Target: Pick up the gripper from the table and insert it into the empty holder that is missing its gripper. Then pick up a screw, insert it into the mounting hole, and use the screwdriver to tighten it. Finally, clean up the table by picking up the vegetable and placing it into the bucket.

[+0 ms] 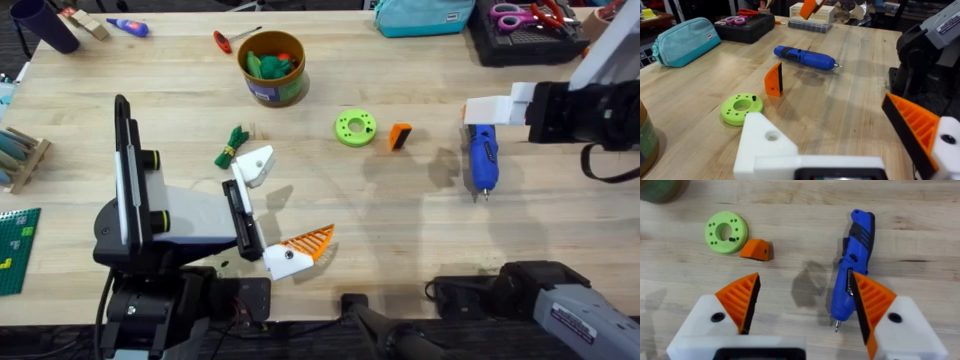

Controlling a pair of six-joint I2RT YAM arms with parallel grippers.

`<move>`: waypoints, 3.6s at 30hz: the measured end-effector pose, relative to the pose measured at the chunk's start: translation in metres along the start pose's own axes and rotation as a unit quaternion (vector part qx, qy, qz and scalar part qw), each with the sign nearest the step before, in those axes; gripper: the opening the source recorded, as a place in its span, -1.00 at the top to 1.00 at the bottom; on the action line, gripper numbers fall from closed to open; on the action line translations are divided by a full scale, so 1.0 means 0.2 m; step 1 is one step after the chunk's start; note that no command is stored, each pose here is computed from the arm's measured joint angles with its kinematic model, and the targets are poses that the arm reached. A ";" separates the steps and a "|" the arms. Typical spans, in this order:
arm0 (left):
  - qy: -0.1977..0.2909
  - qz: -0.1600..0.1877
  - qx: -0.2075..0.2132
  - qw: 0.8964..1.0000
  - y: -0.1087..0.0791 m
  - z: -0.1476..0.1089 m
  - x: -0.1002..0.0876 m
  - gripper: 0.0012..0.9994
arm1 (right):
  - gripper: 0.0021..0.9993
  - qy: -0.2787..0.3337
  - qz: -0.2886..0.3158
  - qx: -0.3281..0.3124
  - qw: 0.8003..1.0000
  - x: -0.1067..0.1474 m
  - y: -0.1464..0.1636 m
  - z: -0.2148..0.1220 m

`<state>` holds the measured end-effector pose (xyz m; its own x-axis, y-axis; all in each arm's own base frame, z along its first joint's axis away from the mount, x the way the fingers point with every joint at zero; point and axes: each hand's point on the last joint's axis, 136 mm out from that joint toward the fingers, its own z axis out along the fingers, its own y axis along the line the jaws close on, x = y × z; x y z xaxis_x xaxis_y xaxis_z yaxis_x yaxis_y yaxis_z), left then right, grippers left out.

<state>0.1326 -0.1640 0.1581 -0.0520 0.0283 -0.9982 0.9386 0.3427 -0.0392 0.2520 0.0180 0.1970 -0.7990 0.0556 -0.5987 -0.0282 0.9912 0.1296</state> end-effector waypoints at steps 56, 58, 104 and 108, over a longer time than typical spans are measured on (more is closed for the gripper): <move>0.000 0.001 0.000 1.000 0.00 0.00 0.00 -0.97 | -0.99 0.166 -0.069 0.024 0.983 -0.06 0.45 0.15; 0.000 0.001 0.000 1.000 0.00 0.00 0.00 -0.97 | -0.99 0.191 -0.042 0.035 0.980 -0.03 0.45 0.23; 0.000 0.001 0.000 1.000 0.00 0.00 0.00 -0.97 | -0.99 0.287 -0.040 0.044 0.956 0.13 0.48 0.66; -0.001 0.001 0.000 1.000 0.00 0.00 0.00 -0.97 | -0.99 0.283 -0.041 0.042 0.957 0.12 0.49 0.67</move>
<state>0.1328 -0.1640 0.1588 -0.0488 0.0283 -0.9984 0.9389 0.3424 -0.0362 0.3112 0.1319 0.0895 -0.9943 -0.0738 -0.0774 -0.0758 0.9969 0.0227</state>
